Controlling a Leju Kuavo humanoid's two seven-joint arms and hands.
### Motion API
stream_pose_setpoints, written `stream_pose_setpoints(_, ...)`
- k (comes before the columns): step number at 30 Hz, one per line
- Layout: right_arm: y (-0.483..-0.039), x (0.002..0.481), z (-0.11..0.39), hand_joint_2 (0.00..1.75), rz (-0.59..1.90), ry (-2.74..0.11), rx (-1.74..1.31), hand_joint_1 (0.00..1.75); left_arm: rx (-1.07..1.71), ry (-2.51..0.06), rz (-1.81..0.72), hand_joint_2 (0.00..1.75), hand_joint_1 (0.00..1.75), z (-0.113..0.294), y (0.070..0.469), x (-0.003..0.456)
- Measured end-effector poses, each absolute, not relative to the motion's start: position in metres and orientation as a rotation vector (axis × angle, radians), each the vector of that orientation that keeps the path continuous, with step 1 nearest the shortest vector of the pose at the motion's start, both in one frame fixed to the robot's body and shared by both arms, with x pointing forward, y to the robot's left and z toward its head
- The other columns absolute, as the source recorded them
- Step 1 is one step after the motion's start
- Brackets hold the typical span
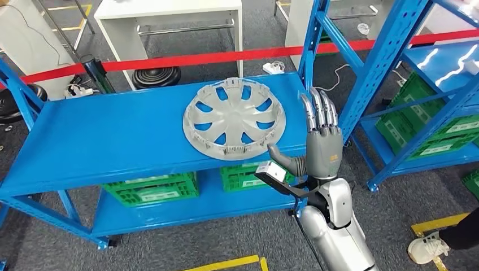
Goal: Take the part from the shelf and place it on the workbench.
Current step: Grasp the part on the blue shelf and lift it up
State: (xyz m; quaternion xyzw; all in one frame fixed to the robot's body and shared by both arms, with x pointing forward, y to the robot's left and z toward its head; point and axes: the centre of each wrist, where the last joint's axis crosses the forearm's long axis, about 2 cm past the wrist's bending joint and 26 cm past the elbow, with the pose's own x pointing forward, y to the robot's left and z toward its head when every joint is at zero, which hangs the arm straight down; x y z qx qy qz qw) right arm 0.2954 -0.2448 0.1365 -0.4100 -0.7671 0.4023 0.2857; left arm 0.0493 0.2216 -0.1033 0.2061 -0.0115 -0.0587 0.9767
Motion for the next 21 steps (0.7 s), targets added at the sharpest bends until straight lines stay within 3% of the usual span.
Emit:
stream_pose_setpoints(2,-0.245,0.293,0.135,1.75,1.069,-2.035,-1.079,0.0,0.417,-0.009,-0.117,0.0,0.0,-0.104,0.223,0.048)
stream_pose_setpoints(12,-0.247,0.291,0.135,1.75,1.076,-2.004,-1.041,0.0,0.405,0.016,-0.14,0.0,0.0,-0.104,0.22,0.046)
stream_pose_setpoints(16,-0.248,0.29,0.133,0.0,1.086,-1.997,-1.026,0.0,0.397,0.03,-0.154,0.0,0.0,-0.103,0.217,0.045)
stream_pose_setpoints(21,-0.252,0.3,0.133,0.0,1.074,-2.034,-0.879,0.0,0.373,0.015,-0.174,0.0,0.0,-0.103,0.212,0.047)
